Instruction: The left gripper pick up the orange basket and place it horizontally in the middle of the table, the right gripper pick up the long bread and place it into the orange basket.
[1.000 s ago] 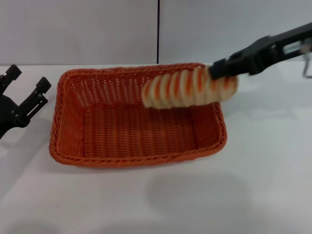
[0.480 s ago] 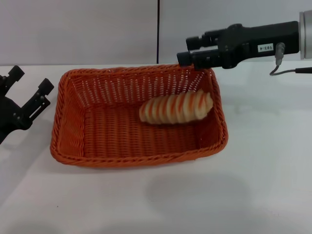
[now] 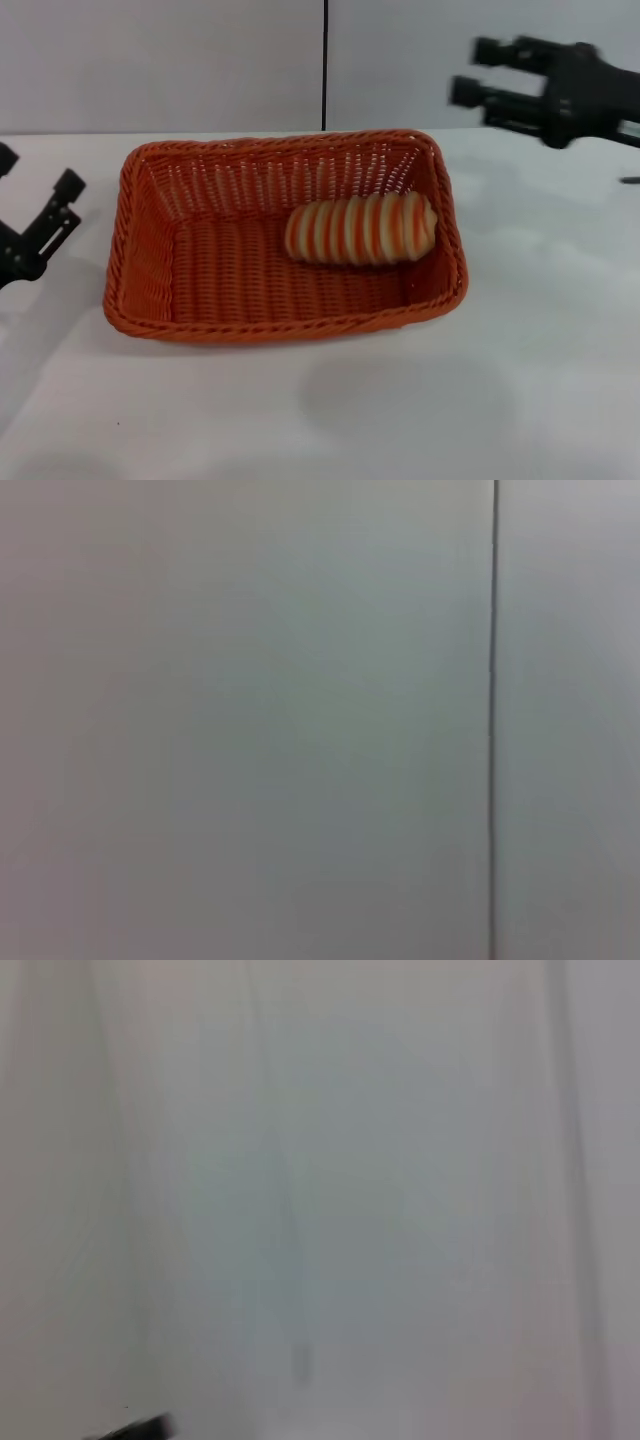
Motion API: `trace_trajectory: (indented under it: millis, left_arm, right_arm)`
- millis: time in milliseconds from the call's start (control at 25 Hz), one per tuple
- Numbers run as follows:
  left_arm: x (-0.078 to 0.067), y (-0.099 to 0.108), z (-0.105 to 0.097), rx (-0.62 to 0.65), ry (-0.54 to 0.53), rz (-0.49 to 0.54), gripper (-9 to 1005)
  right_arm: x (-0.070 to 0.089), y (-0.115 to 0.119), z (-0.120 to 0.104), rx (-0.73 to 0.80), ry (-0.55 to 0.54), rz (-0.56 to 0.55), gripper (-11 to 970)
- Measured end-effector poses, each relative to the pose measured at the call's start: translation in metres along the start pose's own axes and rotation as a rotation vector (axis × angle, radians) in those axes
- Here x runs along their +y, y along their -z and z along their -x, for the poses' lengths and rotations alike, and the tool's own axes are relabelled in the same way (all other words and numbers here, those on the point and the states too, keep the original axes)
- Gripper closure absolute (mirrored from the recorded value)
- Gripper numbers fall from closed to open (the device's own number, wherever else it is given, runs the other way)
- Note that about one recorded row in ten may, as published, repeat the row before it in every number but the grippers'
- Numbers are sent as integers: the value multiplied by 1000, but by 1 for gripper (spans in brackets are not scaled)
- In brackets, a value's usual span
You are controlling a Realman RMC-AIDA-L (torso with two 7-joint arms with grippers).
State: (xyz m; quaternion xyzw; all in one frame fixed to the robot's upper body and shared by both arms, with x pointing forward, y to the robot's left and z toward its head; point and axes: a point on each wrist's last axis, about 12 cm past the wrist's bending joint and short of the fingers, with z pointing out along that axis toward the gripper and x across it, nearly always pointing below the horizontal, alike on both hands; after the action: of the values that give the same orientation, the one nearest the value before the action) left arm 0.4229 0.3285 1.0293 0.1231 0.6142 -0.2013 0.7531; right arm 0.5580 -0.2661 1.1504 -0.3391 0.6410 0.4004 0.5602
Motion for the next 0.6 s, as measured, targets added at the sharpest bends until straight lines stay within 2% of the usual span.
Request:
trace_trajectory:
  millis: [80,120,160,280,320,360,520,600]
  left_arm:
    - [-2,5,-1,-10,-16,31,183]
    - [-2,13,-2,-21,-38,83,183]
    - [-2,13,-2,-21,-38,83,183]
    - [-2,25,-2,-36,-71,174,183]
    - [-2,30,-2,-43,-85,206,183]
    - [-2,34,-1,-47,-98,233,183]
    - [-4,48,1,-78,-102,325,183]
    - [-5,50,1,-89,-96,346,183]
  right_arm:
    - [2,19,-18,-83,13,-80,309]
    - [3,35,-32,-141,22,-164,309]
    - [3,35,-32,-141,22,-164,309]
    - [6,59,-59,-222,47,-320,309]
    - [9,69,-73,-263,69,-408,309]
    - [9,69,-73,-263,69,-408,309]
    - [14,96,-93,-371,119,-658,309]
    - [14,101,-94,-395,122,-693,309]
